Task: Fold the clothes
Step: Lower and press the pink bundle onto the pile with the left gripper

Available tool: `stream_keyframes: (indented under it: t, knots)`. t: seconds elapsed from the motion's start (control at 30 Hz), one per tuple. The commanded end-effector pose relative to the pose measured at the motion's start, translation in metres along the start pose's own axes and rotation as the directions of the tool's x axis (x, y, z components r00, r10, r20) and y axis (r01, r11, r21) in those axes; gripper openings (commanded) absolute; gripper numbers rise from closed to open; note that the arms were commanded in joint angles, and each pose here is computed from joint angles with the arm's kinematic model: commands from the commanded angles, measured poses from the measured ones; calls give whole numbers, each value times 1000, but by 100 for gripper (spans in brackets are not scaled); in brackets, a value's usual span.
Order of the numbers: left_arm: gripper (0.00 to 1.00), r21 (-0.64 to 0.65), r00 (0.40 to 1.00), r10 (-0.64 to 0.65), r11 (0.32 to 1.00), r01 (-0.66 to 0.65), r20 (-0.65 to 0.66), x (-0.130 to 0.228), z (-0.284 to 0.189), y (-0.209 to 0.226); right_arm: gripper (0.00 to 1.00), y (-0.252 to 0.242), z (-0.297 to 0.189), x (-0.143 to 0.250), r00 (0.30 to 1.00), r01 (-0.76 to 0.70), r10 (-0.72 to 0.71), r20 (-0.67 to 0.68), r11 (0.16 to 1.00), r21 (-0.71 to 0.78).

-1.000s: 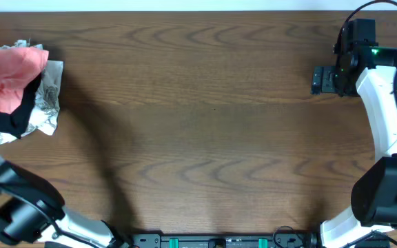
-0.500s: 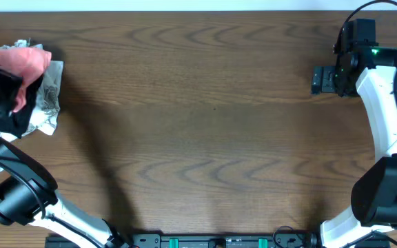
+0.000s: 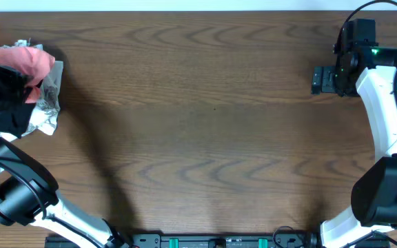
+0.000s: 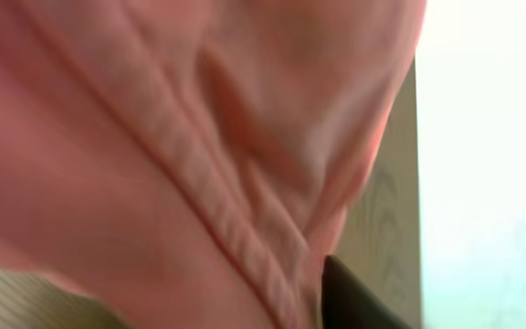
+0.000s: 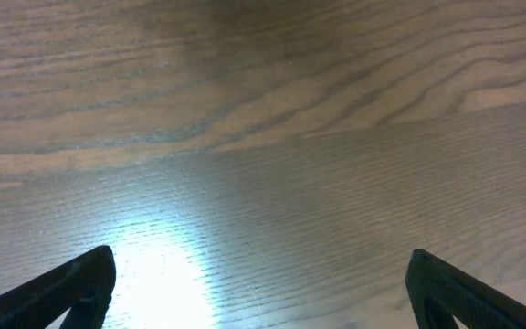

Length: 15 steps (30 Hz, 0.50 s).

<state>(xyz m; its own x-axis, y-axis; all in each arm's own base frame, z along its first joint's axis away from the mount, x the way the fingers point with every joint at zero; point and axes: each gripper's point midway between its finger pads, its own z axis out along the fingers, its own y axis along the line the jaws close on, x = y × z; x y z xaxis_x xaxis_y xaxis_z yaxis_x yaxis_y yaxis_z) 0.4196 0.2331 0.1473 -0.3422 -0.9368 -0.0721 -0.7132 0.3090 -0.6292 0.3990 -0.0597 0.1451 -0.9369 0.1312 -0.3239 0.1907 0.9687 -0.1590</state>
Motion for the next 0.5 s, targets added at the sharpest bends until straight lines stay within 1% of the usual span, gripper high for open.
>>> stream_keyframes:
  t: [0.0, 0.07, 0.1, 0.13, 0.27, 0.4, 0.47]
  knots:
    - [56, 36, 1000, 8, 999, -8, 9, 5, -14, -14, 99, -3, 2, 1, 1000, -18, 18, -7, 1000, 12]
    - [64, 48, 999, 22, 999, -24, 27, 5, -24, -21, 99, -3, 2, 1, 1000, -18, 18, -7, 1000, 12]
    - [66, 59, 999, 34, 998, -36, 42, 4, -30, -26, 99, -3, 2, 1, 1000, -18, 18, -7, 1000, 12]
    - [67, 69, 997, 46, 996, -50, 57, 4, -37, -31, 99, -3, 2, 1, 1000, -18, 18, -7, 1000, 12]
    - [70, 111, 969, 172, 975, -193, 177, 1, -77, -61, 99, -3, 2, 1, 1000, -18, 18, -7, 1000, 12]
    - [71, 48, 901, 284, 948, -316, 327, -10, -113, -74, 99, -3, 2, 1, 1000, -18, 18, -7, 1000, 12]
    - [71, -20, 868, 314, 943, -332, 384, -21, -120, -70, 99, -3, 2, 1, 1000, -17, 17, -7, 1000, 12]
